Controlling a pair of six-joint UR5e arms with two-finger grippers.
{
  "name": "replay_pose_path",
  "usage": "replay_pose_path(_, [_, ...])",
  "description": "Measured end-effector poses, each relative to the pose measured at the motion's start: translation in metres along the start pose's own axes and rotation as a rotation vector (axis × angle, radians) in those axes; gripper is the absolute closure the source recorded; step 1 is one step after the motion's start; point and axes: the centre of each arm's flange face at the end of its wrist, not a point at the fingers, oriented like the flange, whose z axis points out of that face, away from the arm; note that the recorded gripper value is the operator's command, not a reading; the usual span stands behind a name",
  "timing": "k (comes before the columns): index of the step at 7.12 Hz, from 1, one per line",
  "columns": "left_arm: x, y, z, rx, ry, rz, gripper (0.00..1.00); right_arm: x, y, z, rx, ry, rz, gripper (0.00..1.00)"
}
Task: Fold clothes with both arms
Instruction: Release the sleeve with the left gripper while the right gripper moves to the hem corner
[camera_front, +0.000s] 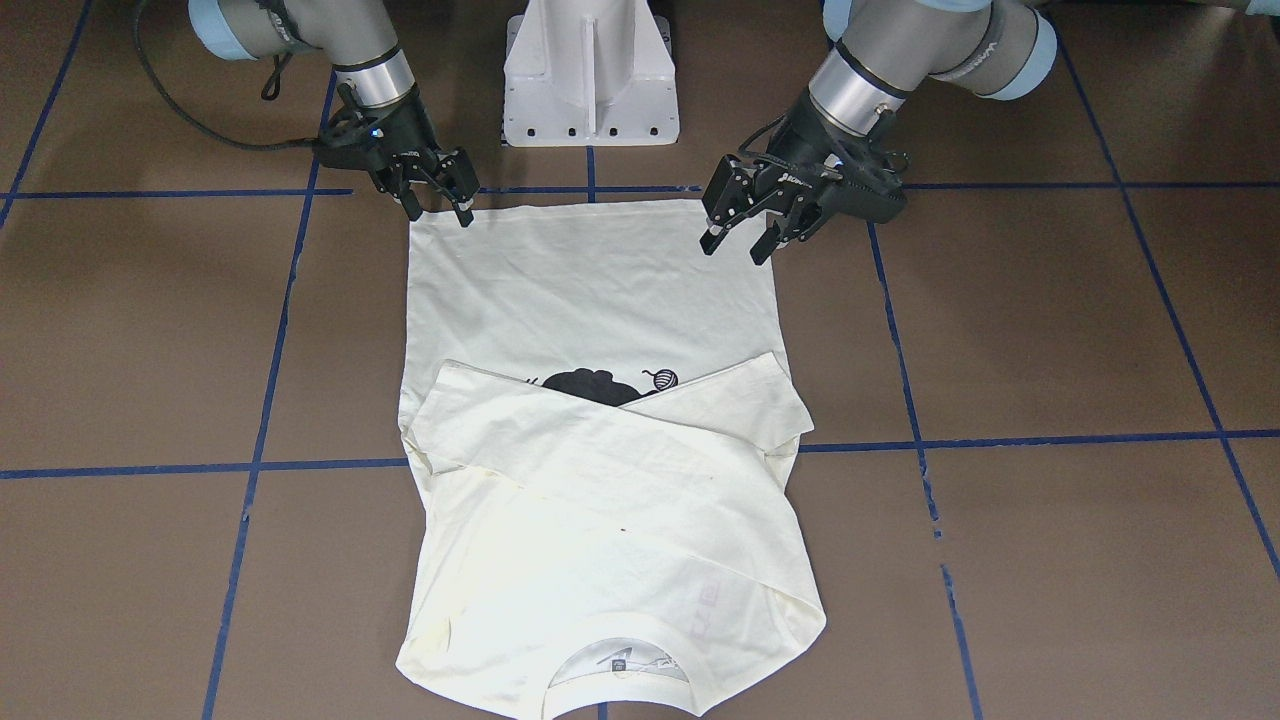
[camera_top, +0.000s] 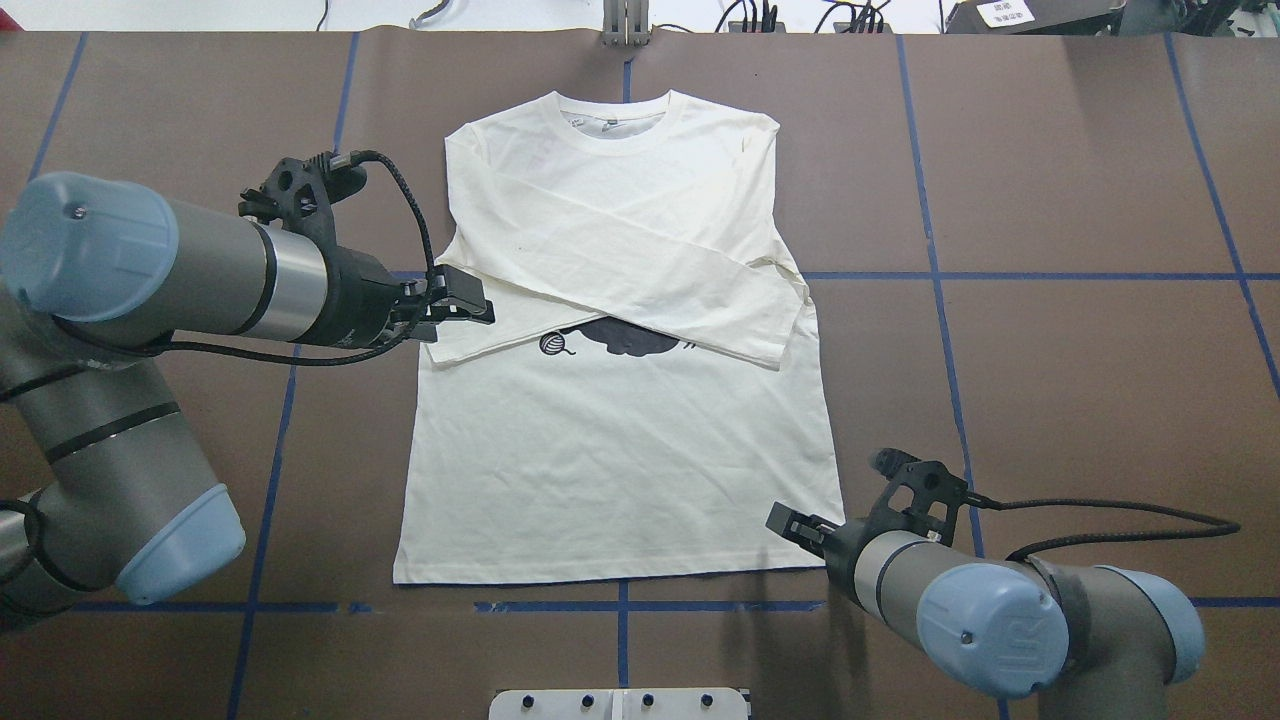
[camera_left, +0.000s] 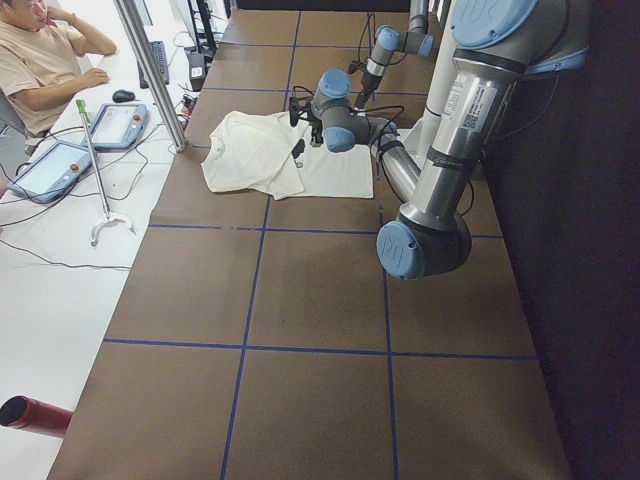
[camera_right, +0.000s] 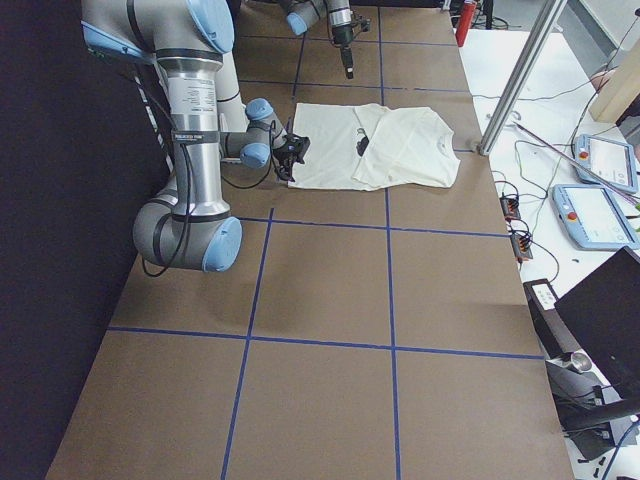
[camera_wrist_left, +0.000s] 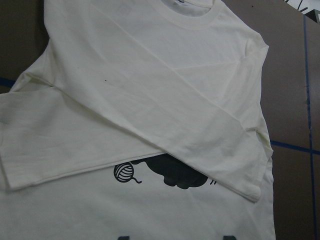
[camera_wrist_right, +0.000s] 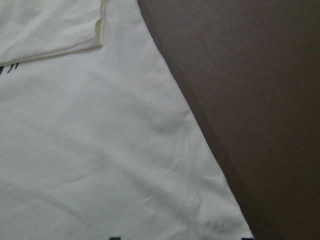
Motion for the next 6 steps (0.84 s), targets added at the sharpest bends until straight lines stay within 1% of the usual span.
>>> replay_pose_path(1, [-0.0005, 0.0000, 0.0009, 0.000, -0.001, -0.001, 0.27, 0.0036, 0.0054, 0.0025, 0.009, 0.022, -0.004, 0.24])
replay_pose_path(2, [-0.0012, -0.0002, 0.0020, -0.001, -0.003, -0.002, 0.27, 0.0064, 0.0078, 0.0042, 0.016, 0.044, -0.010, 0.28])
replay_pose_path(3, [-0.0007, -0.0001, 0.0028, -0.001, -0.003, -0.002, 0.26, 0.0093, 0.0092, 0.0063, 0.022, 0.070, -0.017, 0.39])
replay_pose_path(4, [0.0011, 0.0002, 0.0032, -0.002, -0.001, -0.002, 0.26, 0.0113, 0.0103, 0.0072, 0.027, 0.091, -0.024, 0.73])
replay_pose_path(5, [0.0023, 0.0005, 0.0034, -0.002, 0.001, -0.002, 0.26, 0.0122, 0.0116, 0.0066, 0.028, 0.103, -0.029, 1.00])
replay_pose_path(6, [0.0027, 0.0006, 0.0036, -0.003, 0.001, -0.002, 0.26, 0.0126, 0.0134, 0.0062, 0.026, 0.109, -0.032, 1.00])
